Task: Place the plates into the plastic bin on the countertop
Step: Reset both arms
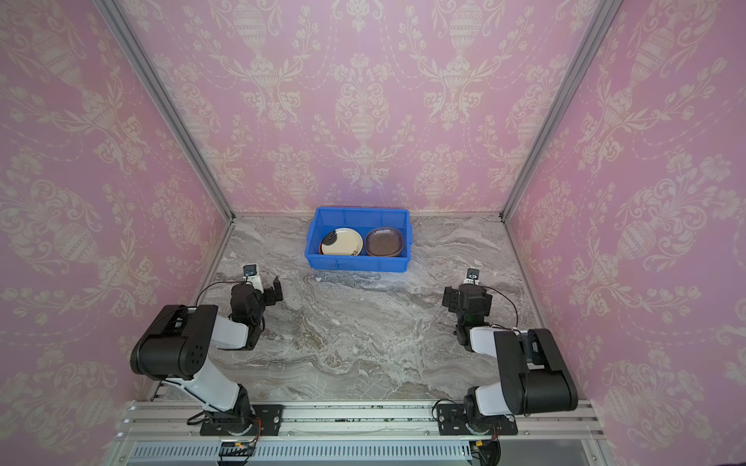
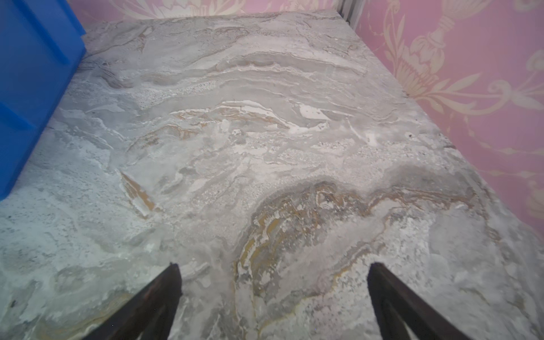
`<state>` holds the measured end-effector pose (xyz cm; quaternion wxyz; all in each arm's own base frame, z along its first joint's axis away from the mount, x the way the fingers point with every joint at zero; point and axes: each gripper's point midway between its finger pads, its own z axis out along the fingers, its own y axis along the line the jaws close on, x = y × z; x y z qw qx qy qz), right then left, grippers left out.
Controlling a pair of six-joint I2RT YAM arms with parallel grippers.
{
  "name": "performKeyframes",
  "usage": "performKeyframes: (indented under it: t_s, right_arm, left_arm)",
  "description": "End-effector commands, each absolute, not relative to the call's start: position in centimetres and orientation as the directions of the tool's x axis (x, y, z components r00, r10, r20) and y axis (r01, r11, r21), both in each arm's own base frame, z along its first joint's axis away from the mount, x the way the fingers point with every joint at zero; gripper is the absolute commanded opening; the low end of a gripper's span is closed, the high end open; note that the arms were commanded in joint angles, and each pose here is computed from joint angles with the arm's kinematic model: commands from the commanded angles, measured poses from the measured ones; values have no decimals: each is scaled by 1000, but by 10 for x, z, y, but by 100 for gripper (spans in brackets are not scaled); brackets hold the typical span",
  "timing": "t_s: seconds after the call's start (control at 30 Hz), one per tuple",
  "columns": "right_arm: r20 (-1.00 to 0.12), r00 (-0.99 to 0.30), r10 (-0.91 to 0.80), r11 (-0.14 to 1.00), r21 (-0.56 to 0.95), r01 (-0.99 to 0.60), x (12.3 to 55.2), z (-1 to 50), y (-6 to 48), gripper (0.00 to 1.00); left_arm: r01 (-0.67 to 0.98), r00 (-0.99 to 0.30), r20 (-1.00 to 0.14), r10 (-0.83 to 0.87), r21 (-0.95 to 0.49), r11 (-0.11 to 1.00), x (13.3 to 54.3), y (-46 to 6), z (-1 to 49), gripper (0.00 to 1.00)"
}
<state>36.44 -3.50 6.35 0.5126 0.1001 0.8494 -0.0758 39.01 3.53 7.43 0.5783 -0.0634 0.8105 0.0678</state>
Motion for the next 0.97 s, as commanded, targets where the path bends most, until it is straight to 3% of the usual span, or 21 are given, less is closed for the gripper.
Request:
performKeyframes:
  t_s: [0.0, 0.93]
  right_arm:
    - [-955, -290, 60, 994, 31, 103, 392, 97, -10, 100]
    - [-949, -313, 38, 998, 20, 61, 394, 96, -3, 100]
  left_arm:
    - [-174, -320, -947, -35, 22, 984, 393, 35, 78, 99]
    - [-170, -329, -944, -39, 19, 985, 394, 36, 77, 99]
